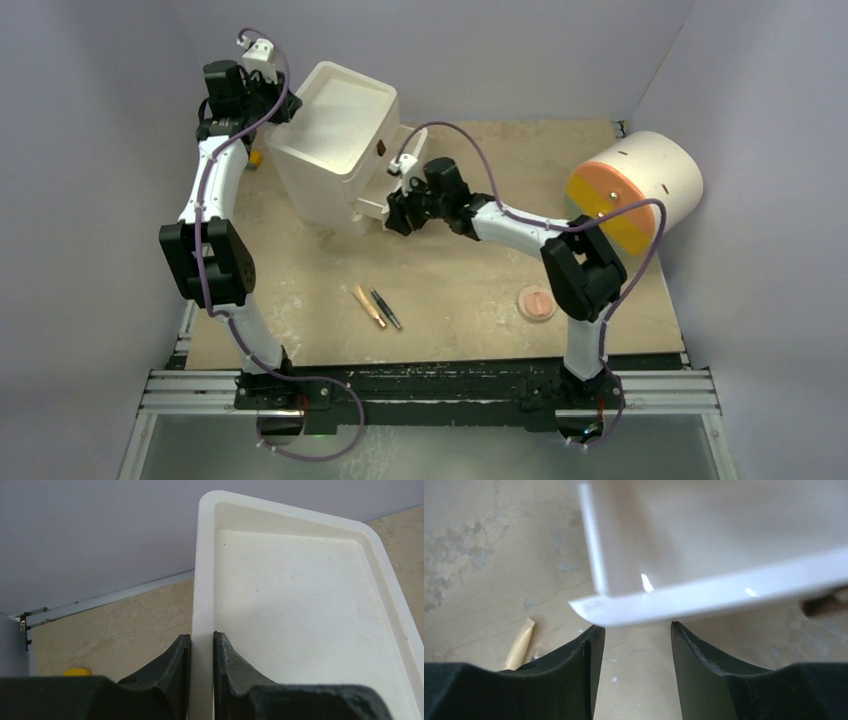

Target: Organize the makeup

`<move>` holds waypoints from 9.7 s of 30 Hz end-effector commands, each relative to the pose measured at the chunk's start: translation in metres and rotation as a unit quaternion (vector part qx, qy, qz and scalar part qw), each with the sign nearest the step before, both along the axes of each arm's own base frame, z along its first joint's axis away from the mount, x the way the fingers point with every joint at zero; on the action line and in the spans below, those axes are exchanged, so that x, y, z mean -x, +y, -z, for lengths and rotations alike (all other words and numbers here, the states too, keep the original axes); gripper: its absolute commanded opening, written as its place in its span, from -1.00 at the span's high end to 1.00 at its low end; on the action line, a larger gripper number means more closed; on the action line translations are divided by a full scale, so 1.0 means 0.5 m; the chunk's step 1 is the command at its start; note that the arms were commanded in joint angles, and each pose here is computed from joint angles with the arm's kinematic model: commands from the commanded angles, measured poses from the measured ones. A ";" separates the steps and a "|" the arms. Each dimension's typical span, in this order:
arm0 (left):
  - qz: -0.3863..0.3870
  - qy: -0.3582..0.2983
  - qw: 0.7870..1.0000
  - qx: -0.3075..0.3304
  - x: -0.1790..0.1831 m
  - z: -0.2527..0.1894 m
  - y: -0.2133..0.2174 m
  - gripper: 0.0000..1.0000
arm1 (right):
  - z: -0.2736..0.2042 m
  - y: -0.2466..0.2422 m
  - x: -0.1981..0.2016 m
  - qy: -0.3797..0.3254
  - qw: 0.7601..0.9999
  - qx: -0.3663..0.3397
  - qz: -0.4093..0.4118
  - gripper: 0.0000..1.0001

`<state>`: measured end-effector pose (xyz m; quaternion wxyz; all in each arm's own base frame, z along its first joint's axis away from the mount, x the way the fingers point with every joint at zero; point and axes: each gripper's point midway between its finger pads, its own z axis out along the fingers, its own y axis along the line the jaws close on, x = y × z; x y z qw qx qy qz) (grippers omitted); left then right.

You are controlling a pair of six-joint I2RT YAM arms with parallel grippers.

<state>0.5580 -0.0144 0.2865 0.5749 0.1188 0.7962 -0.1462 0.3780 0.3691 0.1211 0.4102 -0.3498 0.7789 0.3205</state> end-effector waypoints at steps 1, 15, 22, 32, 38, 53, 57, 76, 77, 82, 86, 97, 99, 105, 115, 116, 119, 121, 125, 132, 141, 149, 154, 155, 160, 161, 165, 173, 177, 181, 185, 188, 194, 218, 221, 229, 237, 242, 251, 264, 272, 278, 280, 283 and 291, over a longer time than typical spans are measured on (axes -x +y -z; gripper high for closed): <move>0.027 0.140 0.990 0.020 0.041 0.170 -0.058 1.00 | 0.031 0.037 0.066 0.014 0.993 0.088 -0.083 -0.09; 0.023 0.141 0.990 0.016 0.036 0.173 -0.055 1.00 | 0.086 0.047 0.224 0.047 0.985 0.148 -0.081 -0.10; 0.019 0.144 0.989 0.010 0.040 0.175 -0.051 1.00 | 0.113 0.088 0.298 0.043 0.984 0.150 -0.086 -0.10; 0.015 0.146 0.989 0.006 0.045 0.177 -0.047 1.00 | 0.133 0.093 0.327 0.040 0.983 0.161 -0.081 -0.10; 0.015 0.146 0.989 0.004 0.046 0.177 -0.047 1.00 | 0.141 0.084 0.329 0.040 0.982 0.168 -0.074 -0.02; 0.013 0.147 0.989 0.002 0.047 0.180 -0.045 1.00 | 0.169 0.100 0.346 0.054 0.979 0.178 -0.088 0.05; 0.013 0.148 0.989 0.001 0.047 0.181 -0.044 1.00 | 0.173 0.102 0.347 0.054 0.978 0.180 -0.089 0.10; 0.012 0.145 0.989 0.000 0.048 0.176 -0.044 1.00 | 0.062 0.063 0.274 -0.023 0.990 0.134 0.028 1.00; 0.012 0.146 0.989 0.001 0.049 0.176 -0.044 1.00 | 0.033 0.063 0.261 -0.031 0.992 0.115 0.039 1.00; 0.013 0.146 0.989 0.002 0.049 0.176 -0.045 1.00 | -0.114 0.071 0.189 -0.070 0.993 0.009 0.099 1.00; 0.013 0.146 0.989 0.003 0.049 0.174 -0.046 1.00 | -0.202 0.088 0.117 -0.065 0.986 -0.049 0.148 1.00; 0.015 0.147 0.989 0.003 0.048 0.177 -0.046 1.00 | -0.326 0.118 -0.026 0.059 0.939 -0.240 0.238 1.00; 0.017 0.148 0.989 0.004 0.048 0.179 -0.048 1.00 | -0.331 0.101 -0.038 0.079 0.926 -0.270 0.253 1.00; 0.018 0.147 0.989 0.006 0.049 0.176 -0.049 1.00 | -0.301 0.033 -0.071 0.122 0.878 -0.297 0.355 1.00; 0.018 0.149 0.989 0.007 0.045 0.178 -0.049 1.00 | -0.280 0.006 -0.145 0.131 0.831 -0.288 0.457 1.00; 0.018 0.150 0.989 0.007 0.045 0.179 -0.049 1.00 | -0.282 0.010 -0.153 0.130 0.830 -0.289 0.458 1.00; 0.018 0.150 0.988 0.007 0.045 0.180 -0.049 1.00 | -0.280 0.021 -0.177 0.130 0.830 -0.288 0.459 0.98; 0.018 0.152 0.988 0.007 0.045 0.182 -0.049 1.00 | -0.269 0.025 -0.192 0.134 0.830 -0.284 0.461 0.96; 0.016 0.153 0.988 0.007 0.046 0.184 -0.048 1.00 | -0.244 0.024 -0.206 0.143 0.825 -0.279 0.469 0.91; 0.016 0.154 0.988 0.007 0.046 0.186 -0.048 1.00 | -0.214 0.024 -0.215 0.152 0.825 -0.272 0.472 0.50; 0.017 0.156 0.988 0.007 0.047 0.190 -0.049 1.00 | -0.225 0.038 -0.217 0.146 0.836 -0.279 0.450 -0.24; 0.016 0.154 0.988 0.007 0.047 0.186 -0.048 1.00 | -0.330 0.025 -0.123 0.007 0.899 -0.253 0.357 -0.20; 0.016 0.154 0.988 0.007 0.046 0.186 -0.048 1.00 | -0.252 0.108 0.045 -0.102 0.982 -0.087 0.132 -0.34; 0.015 0.154 0.988 0.008 0.047 0.185 -0.048 1.00 | -0.228 0.118 0.072 -0.102 0.988 -0.070 0.093 -0.35; 0.015 0.152 0.988 0.007 0.047 0.180 -0.048 1.00 | -0.095 0.151 0.195 -0.028 0.996 -0.001 -0.087 -0.37; 0.014 0.151 0.988 0.005 0.048 0.178 -0.046 1.00 | -0.068 0.153 0.214 -0.021 0.994 0.018 -0.106 -0.36; 0.015 0.152 0.988 0.006 0.047 0.183 -0.047 1.00 | 0.017 0.148 0.250 -0.027 0.991 0.085 -0.104 -0.25; 0.015 0.152 0.988 0.006 0.048 0.183 -0.047 1.00 | 0.112 0.164 0.321 0.008 0.983 0.121 -0.141 -0.07; 0.015 0.153 0.988 0.006 0.048 0.185 -0.047 1.00 | 0.146 0.176 0.362 0.020 0.977 0.138 -0.163 -0.08; 0.015 0.153 0.988 0.006 0.049 0.184 -0.047 1.00 | 0.172 0.181 0.384 0.027 0.973 0.152 -0.171 -0.08; 0.015 0.152 0.988 0.005 0.049 0.182 -0.047 1.00 | 0.186 0.179 0.390 0.021 0.970 0.171 -0.169 -0.04; 0.015 0.152 0.988 0.005 0.049 0.184 -0.047 1.00 | 0.198 0.170 0.380 0.009 0.968 0.197 -0.153 0.22; 0.015 0.152 0.988 0.004 0.049 0.184 -0.047 1.00 | 0.206 0.156 0.356 -0.006 0.967 0.225 -0.115 0.67; 0.016 0.152 0.988 0.005 0.050 0.183 -0.047 1.00 | -0.230 -0.020 0.053 0.104 0.935 -0.229 0.248 0.98; 0.016 0.150 0.988 0.005 0.050 0.181 -0.048 1.00 | -0.235 -0.011 0.001 0.153 0.910 -0.264 0.282 0.93; 0.016 0.152 0.988 0.006 0.050 0.184 -0.048 1.00 | -0.249 0.019 -0.110 0.211 0.851 -0.280 0.391 1.00; 0.016 0.154 0.988 0.008 0.048 0.188 -0.049 1.00 | -0.244 -0.011 -0.161 0.212 0.808 -0.258 0.486 0.96; 0.017 0.154 0.988 0.009 0.048 0.188 -0.049 1.00 | -0.228 -0.011 -0.175 0.211 0.801 -0.253 0.500 0.79; 0.015 0.156 0.988 0.009 0.048 0.191 -0.049 1.00 | -0.170 0.029 -0.205 0.226 0.804 -0.241 0.495 0.71; 0.015 0.161 0.987 0.008 0.048 0.200 -0.048 1.00 | -0.251 0.000 -0.190 0.163 0.827 -0.269 0.466 -0.29; 0.015 0.160 0.987 0.010 0.049 0.197 -0.049 1.00 | -0.260 -0.213 -0.156 0.045 0.805 -0.134 0.576 -0.29; 0.014 0.157 0.987 0.009 0.050 0.190 -0.048 1.00 | -0.150 -0.277 -0.163 0.069 0.786 -0.059 0.611 -0.29; 0.014 0.157 0.987 0.009 0.050 0.190 -0.048 1.00 | -0.096 -0.281 -0.173 0.091 0.783 -0.025 0.615 -0.29; 0.014 0.159 0.987 0.010 0.047 0.194 -0.048 1.00 | -0.036 -0.275 -0.194 0.132 0.779 -0.002 0.612 -0.28; 0.017 0.164 0.986 0.014 0.042 0.201 -0.052 1.00 | -0.007 -0.142 -0.284 0.155 0.817 -0.034 0.554 -0.19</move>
